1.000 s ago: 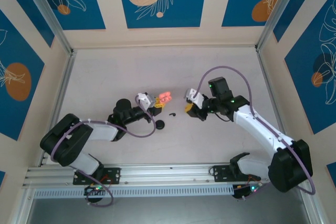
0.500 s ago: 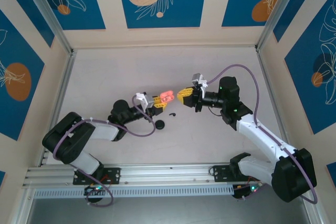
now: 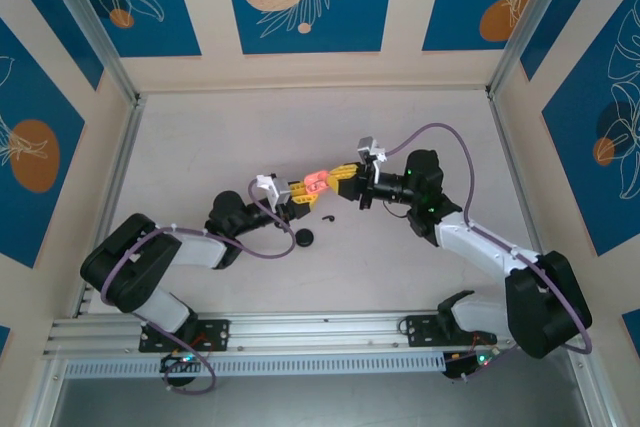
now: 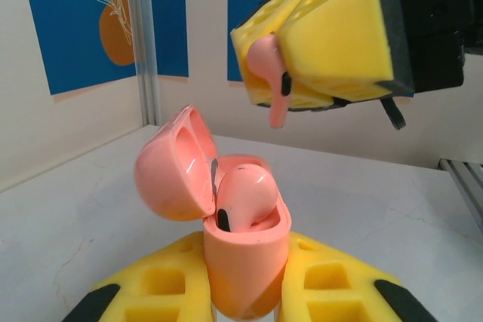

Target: Insert the wireless bluetooth earbuds into the charging case

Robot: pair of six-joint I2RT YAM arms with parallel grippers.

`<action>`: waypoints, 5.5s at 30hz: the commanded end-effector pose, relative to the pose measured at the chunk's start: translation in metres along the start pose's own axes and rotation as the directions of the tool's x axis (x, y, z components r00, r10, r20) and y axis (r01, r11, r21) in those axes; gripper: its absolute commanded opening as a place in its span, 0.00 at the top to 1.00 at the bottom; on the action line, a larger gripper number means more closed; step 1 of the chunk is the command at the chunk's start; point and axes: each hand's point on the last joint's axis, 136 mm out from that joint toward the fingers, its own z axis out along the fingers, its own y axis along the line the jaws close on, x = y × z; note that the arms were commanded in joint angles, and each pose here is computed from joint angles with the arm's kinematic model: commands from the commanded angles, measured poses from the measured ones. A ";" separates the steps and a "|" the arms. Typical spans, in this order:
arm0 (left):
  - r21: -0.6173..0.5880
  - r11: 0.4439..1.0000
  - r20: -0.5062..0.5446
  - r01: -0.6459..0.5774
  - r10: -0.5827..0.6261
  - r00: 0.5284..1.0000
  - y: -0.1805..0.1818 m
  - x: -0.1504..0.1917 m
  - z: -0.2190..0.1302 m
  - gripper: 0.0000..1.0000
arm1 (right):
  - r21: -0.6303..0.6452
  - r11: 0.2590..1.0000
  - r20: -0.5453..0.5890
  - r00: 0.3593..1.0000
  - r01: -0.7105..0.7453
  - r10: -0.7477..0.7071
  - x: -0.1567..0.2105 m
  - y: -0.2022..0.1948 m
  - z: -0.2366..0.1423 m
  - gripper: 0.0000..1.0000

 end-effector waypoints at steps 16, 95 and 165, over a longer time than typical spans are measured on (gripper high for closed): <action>0.011 0.999 0.103 -0.038 0.036 0.994 -0.002 -0.038 -0.001 0.87 | 0.014 1.000 0.048 0.999 -0.021 0.021 0.007 -0.009 0.008 0.87; -0.458 0.829 -0.006 -0.320 0.357 0.934 0.054 -0.045 -0.013 0.87 | 0.592 0.729 0.054 0.920 -0.344 0.389 0.046 -0.026 0.084 0.69; -0.675 0.732 -0.197 -0.096 -0.053 0.979 0.109 0.033 -0.095 0.86 | 0.899 0.325 -0.298 0.132 -0.293 0.945 0.189 -0.145 0.088 0.61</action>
